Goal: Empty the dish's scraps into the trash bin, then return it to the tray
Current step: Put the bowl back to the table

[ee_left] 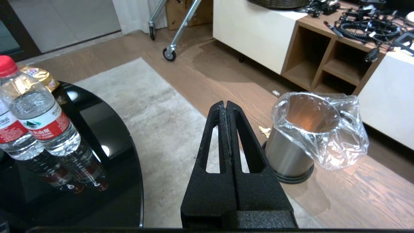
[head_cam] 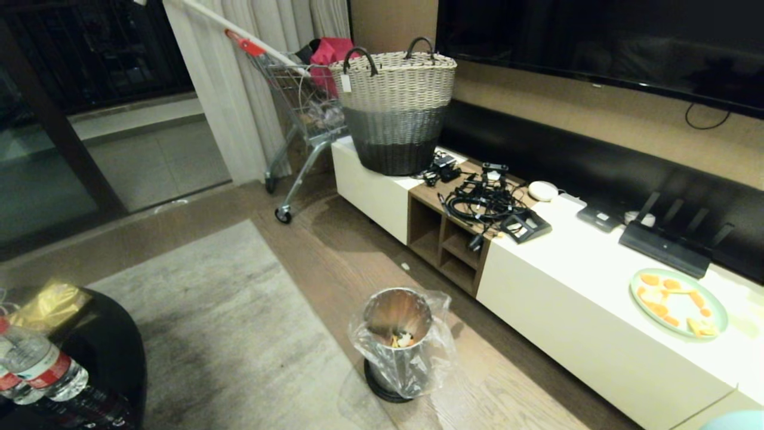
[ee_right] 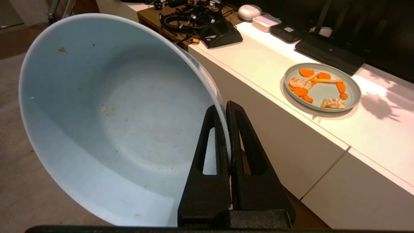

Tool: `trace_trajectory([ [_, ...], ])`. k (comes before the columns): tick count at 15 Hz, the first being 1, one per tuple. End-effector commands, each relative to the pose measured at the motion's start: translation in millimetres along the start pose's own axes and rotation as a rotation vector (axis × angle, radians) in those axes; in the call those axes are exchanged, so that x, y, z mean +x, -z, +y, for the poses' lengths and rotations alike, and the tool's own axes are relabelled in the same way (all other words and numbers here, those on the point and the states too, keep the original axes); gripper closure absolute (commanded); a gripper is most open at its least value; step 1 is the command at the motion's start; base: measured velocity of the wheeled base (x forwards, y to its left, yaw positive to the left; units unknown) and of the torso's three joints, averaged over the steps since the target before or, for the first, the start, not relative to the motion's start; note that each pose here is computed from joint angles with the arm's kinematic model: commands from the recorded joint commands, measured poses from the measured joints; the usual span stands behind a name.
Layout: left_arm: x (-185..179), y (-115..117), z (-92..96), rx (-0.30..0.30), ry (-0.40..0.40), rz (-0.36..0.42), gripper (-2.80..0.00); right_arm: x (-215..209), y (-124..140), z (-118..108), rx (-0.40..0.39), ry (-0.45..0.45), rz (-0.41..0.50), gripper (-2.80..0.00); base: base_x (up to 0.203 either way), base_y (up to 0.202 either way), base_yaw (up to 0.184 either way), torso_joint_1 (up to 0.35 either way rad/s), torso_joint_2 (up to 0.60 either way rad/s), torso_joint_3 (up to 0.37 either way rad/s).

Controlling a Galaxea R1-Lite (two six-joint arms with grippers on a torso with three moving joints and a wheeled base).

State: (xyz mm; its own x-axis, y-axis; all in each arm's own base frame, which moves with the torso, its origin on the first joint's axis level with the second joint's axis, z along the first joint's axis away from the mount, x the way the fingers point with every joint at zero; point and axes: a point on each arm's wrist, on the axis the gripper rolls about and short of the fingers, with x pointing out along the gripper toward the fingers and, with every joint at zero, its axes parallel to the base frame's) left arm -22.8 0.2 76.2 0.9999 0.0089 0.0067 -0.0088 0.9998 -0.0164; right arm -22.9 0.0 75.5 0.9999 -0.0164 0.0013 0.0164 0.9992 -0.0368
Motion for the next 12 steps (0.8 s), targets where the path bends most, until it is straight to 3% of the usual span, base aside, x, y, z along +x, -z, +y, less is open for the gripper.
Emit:
trace_trajectory([
  [1, 0.0, 0.0, 0.0, 0.000, 0.000, -0.001, 0.00, 0.1, 0.0, 0.0, -0.001, -0.001, 0.001, 0.00, 0.000, 0.000, 0.000, 0.005, 0.00, 0.041],
  [10, 0.0, 0.0, 0.0, -0.002, 0.000, -0.001, 0.00, 0.1, 0.0, 0.0, 0.000, 0.000, 0.001, 0.00, 0.000, 0.000, 0.000, 0.000, 0.00, 0.000],
  [12, 0.0, 0.0, 0.0, -0.002, 0.000, -0.001, 0.00, 0.1, 0.0, 0.0, 0.000, 0.000, 0.001, 0.00, -0.144, 0.000, 0.001, 0.009, 0.00, 0.002],
])
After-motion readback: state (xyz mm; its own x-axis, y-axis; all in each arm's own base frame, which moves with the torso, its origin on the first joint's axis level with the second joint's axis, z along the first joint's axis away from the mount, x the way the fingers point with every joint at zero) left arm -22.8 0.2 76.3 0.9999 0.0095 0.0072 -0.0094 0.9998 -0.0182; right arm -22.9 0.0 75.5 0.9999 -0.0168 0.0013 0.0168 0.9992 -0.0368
